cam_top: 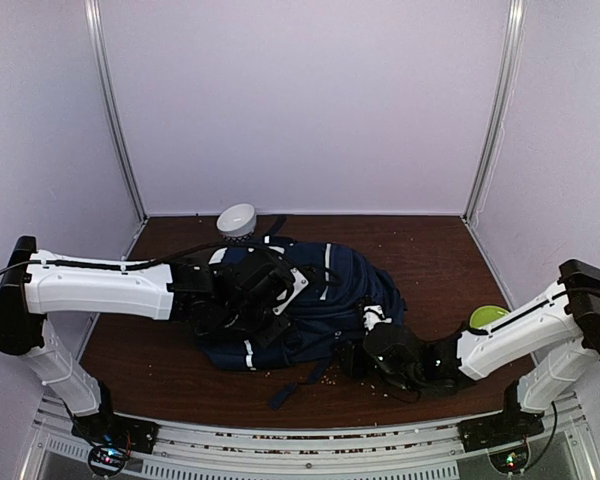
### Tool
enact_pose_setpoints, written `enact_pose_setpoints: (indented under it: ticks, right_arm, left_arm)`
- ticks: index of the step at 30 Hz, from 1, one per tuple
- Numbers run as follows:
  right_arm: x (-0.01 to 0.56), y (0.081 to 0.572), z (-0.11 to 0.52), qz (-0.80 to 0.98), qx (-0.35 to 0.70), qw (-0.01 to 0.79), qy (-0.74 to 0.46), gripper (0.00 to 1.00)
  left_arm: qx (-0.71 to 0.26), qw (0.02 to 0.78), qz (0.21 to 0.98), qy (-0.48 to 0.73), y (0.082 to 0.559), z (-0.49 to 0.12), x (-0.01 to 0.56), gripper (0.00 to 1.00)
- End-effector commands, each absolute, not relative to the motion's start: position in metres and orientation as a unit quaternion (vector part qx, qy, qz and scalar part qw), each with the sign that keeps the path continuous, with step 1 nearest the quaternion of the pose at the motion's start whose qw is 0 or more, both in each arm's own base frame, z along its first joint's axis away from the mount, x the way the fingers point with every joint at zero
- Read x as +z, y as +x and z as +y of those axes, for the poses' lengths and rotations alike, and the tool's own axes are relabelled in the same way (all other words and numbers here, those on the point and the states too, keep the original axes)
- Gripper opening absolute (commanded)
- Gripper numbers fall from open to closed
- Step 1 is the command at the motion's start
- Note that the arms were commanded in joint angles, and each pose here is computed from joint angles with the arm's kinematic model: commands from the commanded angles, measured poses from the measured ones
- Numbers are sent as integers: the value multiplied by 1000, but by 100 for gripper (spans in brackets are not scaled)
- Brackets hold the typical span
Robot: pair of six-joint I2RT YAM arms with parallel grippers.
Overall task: Pack the student bag
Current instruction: Zip the student bag at the center of the board.
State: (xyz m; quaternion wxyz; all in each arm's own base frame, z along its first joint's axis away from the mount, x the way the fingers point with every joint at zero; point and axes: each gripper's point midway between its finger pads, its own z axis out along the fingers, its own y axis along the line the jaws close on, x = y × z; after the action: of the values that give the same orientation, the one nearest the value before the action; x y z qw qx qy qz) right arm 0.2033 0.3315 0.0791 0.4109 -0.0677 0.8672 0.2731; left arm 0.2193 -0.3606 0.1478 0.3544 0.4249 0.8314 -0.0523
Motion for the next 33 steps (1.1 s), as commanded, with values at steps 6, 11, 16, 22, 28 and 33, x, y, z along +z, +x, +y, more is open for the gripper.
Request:
enact_pose_setpoints:
  ticks: [6,11,16,22,28,33]
  right_arm:
    - [78,222,336,864,249,436,-38,39]
    - [71,225,347,869,244,429,-38,37]
    - [68,230,343,870,229,437,-20,26]
    - [71,231,337,866,232,443,-8,9]
    - [76,227,322,863,234,447,-8,0]
    - [73,220,306,868,227,442,-12,0]
  left_arm:
    - [-102,377,825,410,213,-372,179,0]
    - [-107,376,823,412,211,-375,180,0]
    - [-111,376,821,414,208,-377,182,0]
    - [-108,373,824,413,207,-376,178,0]
    - [-98,373,826,411,210,-374,173,0]
    - [-86,374,828,410,213,-372,169,0]
